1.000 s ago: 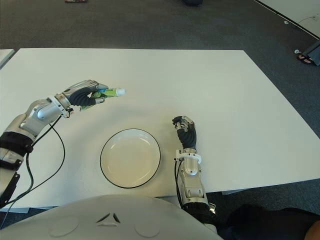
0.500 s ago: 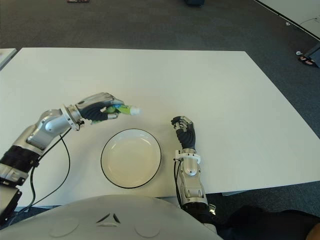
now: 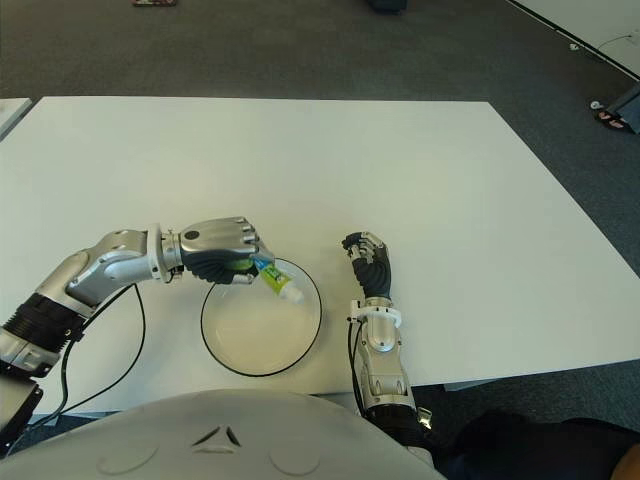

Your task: Put the toothpaste on the table into the plate.

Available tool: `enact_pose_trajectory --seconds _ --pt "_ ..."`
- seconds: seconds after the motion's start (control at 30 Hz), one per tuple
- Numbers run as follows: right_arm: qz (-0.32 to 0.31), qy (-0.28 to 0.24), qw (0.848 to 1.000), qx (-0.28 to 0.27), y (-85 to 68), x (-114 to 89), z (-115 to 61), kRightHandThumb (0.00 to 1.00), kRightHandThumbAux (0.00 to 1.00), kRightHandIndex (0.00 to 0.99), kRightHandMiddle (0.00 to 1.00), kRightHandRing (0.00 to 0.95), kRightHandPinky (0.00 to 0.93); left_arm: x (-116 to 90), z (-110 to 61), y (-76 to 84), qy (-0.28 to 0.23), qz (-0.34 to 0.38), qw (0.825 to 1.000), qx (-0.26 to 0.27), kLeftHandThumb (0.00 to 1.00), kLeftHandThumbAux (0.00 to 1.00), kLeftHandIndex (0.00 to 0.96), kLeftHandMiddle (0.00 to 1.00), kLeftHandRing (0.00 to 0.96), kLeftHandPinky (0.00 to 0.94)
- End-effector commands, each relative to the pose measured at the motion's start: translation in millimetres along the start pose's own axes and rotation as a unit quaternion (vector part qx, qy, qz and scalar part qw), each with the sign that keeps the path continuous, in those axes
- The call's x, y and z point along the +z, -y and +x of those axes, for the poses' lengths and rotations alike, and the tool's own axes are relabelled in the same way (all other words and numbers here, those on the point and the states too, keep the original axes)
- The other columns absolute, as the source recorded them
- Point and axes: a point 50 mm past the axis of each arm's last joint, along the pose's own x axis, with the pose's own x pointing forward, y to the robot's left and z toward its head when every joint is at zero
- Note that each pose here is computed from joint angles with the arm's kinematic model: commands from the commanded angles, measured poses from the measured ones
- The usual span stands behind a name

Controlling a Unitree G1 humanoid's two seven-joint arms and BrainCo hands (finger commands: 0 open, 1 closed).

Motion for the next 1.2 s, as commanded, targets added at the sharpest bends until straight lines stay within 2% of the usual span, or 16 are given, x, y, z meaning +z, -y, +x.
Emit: enact_pose_trajectory --seconds 0.03,0.37,0.57,0.9,0.97,1.07,1.13,1.17,1.2 --pt "0.0 0.001 1.0 0.0 -0.1 -0.5 1.2 0.699 0.726 0.43 0.487 0.44 0.433 -0.6 1.4 12.2 0.012 0.033 0.999 -0.024 0.71 0.714 0.437 0.739 0.729 0.723" --pt "-0.004 0.001 1.0 -0.005 -0.2 -0.4 1.4 0.699 0.726 0.43 0.489 0.447 0.436 6.8 -0.6 35.1 0.025 0.068 0.997 -0.032 0.71 0.713 0.439 0.767 0.757 0.768" --pt "-0.005 0.0 1.0 -0.004 -0.3 -0.1 1.4 0.699 0.726 0.43 0.49 0.446 0.43 6.3 -8.7 60.4 0.002 0.087 0.995 -0.038 0.71 0.713 0.44 0.782 0.773 0.78" --pt "-0.006 -0.004 1.0 -0.005 0.0 -0.3 1.2 0.698 0.727 0.43 0.488 0.441 0.425 3.8 -12.1 65.8 0.002 0.126 0.992 -0.016 0.707 0.712 0.439 0.751 0.732 0.696" --pt "-0.006 -0.005 1.0 -0.005 0.0 -0.4 1.2 0.698 0.727 0.43 0.489 0.439 0.421 3.0 -13.5 65.6 0.002 0.128 0.992 -0.013 0.706 0.712 0.437 0.726 0.698 0.657" --pt "-0.007 -0.007 1.0 -0.006 0.1 -0.6 1.2 0.698 0.727 0.43 0.49 0.438 0.419 2.4 -14.8 64.7 0.008 0.131 0.991 -0.011 0.699 0.713 0.427 0.559 0.529 0.509" --pt "-0.008 -0.008 1.0 -0.006 0.1 -0.6 1.3 0.699 0.726 0.43 0.491 0.437 0.42 2.0 -15.3 63.1 0.013 0.133 0.991 -0.011 0.691 0.717 0.414 0.402 0.376 0.379" --pt "-0.008 -0.009 1.0 -0.006 0.2 -0.6 1.4 0.699 0.726 0.43 0.491 0.437 0.421 1.1 -15.3 57.7 0.019 0.135 0.991 -0.015 0.69 0.718 0.412 0.375 0.35 0.358" --pt "-0.009 -0.009 1.0 -0.006 0.2 -0.6 1.5 0.699 0.726 0.43 0.49 0.436 0.422 0.5 -15.2 53.8 0.023 0.137 0.99 -0.018 0.534 0.731 0.296 0.286 0.261 0.274"
